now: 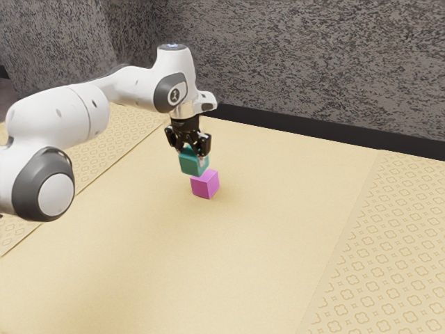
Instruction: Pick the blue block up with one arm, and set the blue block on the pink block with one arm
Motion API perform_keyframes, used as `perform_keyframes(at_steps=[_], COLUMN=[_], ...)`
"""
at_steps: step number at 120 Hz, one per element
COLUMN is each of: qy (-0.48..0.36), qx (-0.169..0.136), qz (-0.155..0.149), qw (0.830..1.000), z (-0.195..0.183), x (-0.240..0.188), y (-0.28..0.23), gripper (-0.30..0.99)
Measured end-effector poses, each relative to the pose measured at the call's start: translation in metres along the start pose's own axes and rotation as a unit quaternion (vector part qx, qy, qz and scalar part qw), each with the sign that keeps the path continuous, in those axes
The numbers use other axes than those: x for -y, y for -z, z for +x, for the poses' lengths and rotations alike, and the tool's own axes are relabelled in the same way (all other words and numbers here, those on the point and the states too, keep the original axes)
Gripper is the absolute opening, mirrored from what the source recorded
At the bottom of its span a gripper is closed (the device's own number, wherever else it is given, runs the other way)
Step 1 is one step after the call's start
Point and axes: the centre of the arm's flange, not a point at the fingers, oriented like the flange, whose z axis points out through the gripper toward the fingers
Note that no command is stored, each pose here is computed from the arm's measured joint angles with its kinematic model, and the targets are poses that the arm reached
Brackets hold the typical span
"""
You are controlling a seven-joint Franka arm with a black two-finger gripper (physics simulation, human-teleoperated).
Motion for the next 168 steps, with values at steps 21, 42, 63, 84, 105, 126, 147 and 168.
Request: perform_keyframes(at_steps=[21, 42, 63, 84, 105, 126, 147, 168], qy=[-0.013, -0.023, -0.028, -0.033, -0.037, -0.04, -0.042, -0.044], qx=[-0.006, -0.008, -0.012, -0.018, -0.02, -0.022, -0.034, -0.023], qz=[-0.005, -0.006, -0.006, -0.006, -0.008, -0.01, -0.011, -0.01], qw=[1.0, 1.0, 1.0, 0.999, 0.999, 0.999, 0.998, 0.999], z=[0.009, 0.01, 0.011, 0.015, 0.016, 0.015, 0.004, -0.002], x=[-0.003, -0.006, -0.006, -0.005, -0.007, -0.007, -0.006, -0.005], y=[-0.008, -0.009, -0.007, -0.006, -0.005, 0.001, 0.062, 0.071], gripper=[0.33, 0.33, 0.33, 0.33, 0.48, 0.6, 0.65, 0.67])
